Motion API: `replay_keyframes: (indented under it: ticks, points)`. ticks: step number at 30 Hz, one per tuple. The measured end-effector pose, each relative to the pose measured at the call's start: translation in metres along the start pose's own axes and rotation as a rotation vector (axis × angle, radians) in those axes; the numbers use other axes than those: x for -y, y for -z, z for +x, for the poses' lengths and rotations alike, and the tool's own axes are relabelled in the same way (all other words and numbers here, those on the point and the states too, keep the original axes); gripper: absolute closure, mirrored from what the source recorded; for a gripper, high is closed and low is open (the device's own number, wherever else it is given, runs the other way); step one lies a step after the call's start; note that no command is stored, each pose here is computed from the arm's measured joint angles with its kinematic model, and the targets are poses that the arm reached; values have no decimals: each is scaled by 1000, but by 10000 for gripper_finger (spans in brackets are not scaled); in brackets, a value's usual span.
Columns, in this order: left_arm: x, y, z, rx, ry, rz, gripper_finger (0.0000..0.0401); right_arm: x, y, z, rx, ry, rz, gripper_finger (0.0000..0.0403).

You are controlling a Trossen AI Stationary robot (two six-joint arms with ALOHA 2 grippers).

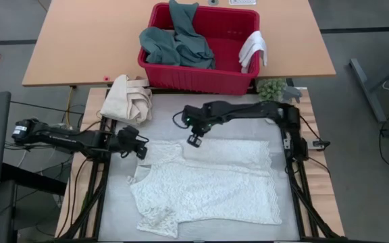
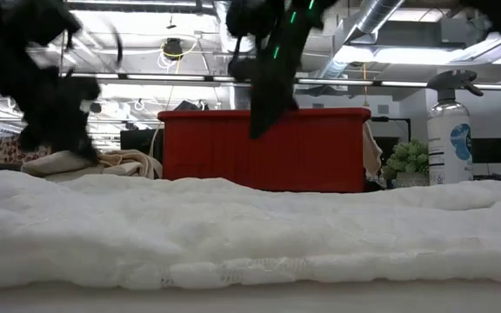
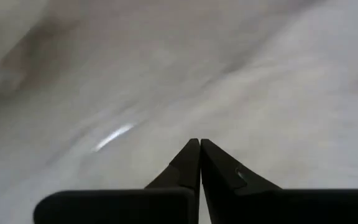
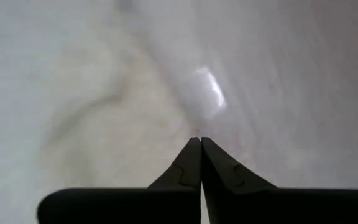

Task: Fold Laundry from Bin
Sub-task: Fold the white shirt

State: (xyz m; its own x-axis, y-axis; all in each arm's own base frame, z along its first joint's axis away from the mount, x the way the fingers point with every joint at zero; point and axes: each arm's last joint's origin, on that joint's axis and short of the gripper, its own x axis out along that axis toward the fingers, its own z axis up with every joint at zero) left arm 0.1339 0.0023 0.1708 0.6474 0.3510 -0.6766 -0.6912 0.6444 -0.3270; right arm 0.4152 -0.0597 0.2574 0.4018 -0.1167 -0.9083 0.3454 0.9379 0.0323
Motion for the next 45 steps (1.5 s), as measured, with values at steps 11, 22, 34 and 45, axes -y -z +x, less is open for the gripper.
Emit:
replay_keyframes:
  ticks: [11,22,34,45]
  points:
    - [78,-56,-110,-36,648,503,401,-75,88,-157,-99,-229,-310,353]
    - [139,16,-128,-449,1038,785,352,-194,198,-177,-218,-270,-217,265]
    - [197,109,-125,-408,1133,1019,221,-264,302,-138,-395,-75,-431,160]
    - [251,173,-79,-216,749,1219,219,-277,342,-131,-330,27,-373,163]
